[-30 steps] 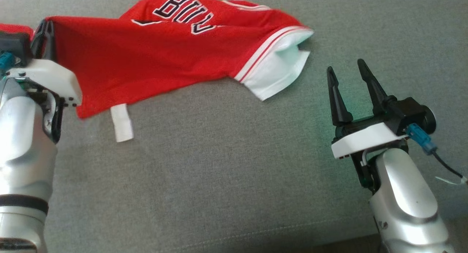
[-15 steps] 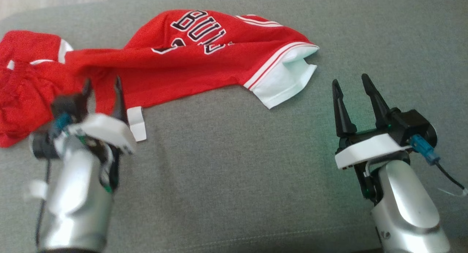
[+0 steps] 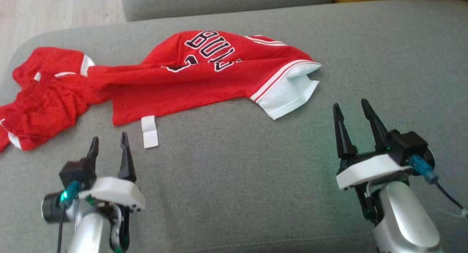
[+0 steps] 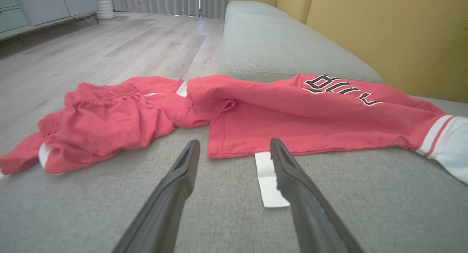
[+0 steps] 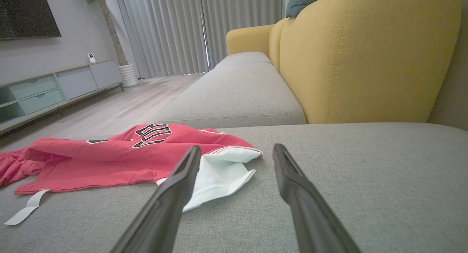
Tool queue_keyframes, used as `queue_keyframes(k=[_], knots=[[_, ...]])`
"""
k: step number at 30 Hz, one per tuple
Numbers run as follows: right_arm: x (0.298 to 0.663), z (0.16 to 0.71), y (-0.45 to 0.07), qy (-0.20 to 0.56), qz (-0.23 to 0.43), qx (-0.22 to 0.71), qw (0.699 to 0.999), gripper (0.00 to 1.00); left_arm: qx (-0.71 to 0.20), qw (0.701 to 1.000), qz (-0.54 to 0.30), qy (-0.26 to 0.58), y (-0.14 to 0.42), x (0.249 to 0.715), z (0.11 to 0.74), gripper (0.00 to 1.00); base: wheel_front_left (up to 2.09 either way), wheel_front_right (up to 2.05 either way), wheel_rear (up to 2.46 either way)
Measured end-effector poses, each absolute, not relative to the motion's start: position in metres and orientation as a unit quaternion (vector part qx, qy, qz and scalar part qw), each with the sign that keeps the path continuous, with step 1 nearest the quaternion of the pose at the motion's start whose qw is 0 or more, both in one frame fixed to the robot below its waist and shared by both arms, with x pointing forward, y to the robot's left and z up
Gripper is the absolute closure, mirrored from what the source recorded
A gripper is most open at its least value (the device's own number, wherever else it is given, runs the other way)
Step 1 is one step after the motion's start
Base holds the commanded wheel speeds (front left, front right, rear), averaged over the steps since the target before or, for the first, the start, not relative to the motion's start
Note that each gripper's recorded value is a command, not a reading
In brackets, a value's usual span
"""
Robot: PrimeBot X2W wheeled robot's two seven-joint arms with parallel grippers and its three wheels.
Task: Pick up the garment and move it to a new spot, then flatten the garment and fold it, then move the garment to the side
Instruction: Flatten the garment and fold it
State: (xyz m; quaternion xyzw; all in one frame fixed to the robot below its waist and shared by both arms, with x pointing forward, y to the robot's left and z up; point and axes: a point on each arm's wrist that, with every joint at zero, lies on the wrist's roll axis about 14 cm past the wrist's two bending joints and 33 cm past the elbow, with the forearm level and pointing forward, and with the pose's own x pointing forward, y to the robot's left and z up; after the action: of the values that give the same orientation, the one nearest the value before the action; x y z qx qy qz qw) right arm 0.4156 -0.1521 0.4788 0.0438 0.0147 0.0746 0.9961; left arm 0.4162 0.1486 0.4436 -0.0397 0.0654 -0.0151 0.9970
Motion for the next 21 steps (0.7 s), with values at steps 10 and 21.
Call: queue_keyframes(k=[10,21], knots=[[0.405,0.474,-0.149,0.022,0.078,0.047,0.996,0.00,-0.027,0.998,-0.012,0.063,0.152,0.384,0.443,0.00,0.00,0.00,0.00],[0.420,0.452,-0.145,0.048,0.082,0.050,0.994,0.00,-0.055,0.994,-0.024,0.090,0.146,0.417,0.422,0.00,0.00,0.00,0.00]])
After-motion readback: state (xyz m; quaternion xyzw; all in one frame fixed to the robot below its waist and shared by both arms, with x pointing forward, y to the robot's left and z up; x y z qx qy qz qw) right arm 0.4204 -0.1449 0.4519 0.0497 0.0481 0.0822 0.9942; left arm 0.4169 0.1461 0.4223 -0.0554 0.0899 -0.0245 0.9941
